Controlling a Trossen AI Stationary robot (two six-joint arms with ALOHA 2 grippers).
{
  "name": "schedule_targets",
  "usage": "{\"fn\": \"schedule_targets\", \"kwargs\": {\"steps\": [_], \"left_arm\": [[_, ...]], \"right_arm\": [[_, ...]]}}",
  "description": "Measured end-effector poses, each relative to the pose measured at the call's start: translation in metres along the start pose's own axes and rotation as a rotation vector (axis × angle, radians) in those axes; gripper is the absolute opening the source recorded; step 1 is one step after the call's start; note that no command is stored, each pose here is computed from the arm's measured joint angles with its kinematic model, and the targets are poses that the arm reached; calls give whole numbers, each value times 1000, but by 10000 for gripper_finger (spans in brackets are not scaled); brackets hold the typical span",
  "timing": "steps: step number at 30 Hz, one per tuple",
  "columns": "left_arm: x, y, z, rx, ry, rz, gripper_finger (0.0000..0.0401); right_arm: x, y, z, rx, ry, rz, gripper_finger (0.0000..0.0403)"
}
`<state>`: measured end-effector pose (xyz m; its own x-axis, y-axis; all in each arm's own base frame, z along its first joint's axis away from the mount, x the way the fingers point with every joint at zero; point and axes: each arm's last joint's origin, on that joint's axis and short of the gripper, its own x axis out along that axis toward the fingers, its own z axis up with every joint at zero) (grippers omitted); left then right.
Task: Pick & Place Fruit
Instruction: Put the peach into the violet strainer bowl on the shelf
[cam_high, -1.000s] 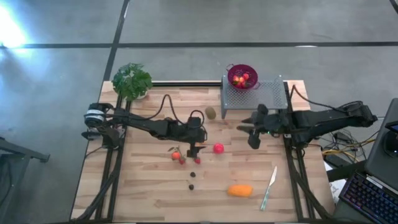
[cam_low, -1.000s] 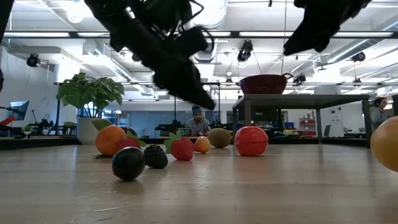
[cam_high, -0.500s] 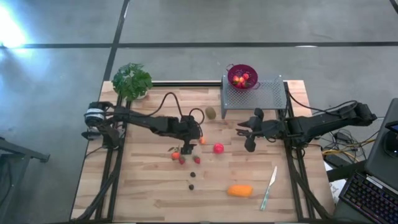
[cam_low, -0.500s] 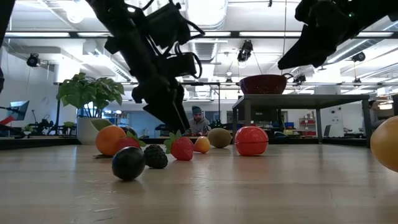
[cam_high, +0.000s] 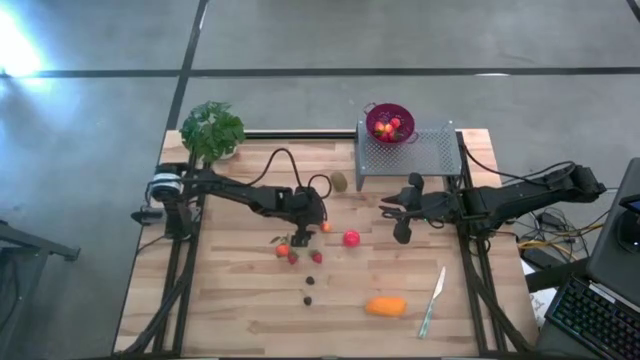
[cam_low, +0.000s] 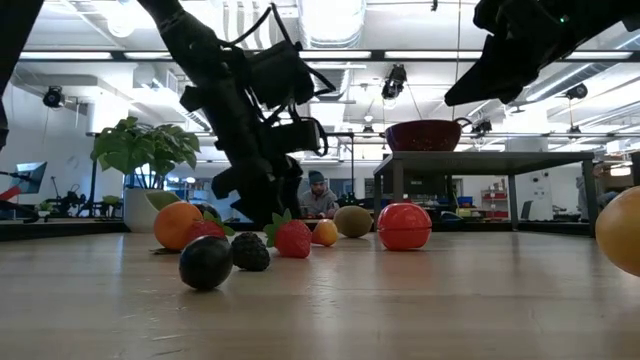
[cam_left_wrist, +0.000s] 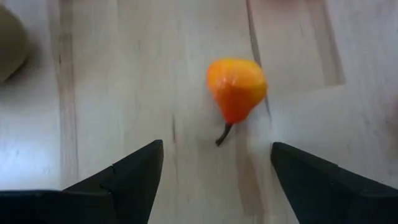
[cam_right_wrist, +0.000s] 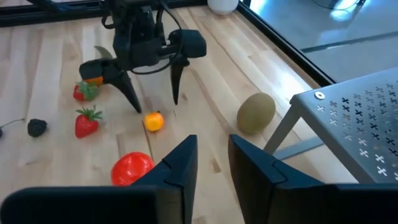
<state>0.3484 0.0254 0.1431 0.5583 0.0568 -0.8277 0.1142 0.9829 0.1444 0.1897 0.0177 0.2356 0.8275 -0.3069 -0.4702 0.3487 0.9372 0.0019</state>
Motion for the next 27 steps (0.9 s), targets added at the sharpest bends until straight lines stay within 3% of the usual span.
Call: {"fn": "schedule_targets", "kwargs": {"steps": [10,20,27], "left_arm": [[3,-1,7,9,-82,-70,291],[15,-3,1,-33,-54,-110,289],[14,-2,1,-39,-50,-110,245]], "right_arm": [[0,0,0,1,-2,1,71],[0,0,1,2,-4,2,58],[0,0,1,1,-3,2,52]]}}
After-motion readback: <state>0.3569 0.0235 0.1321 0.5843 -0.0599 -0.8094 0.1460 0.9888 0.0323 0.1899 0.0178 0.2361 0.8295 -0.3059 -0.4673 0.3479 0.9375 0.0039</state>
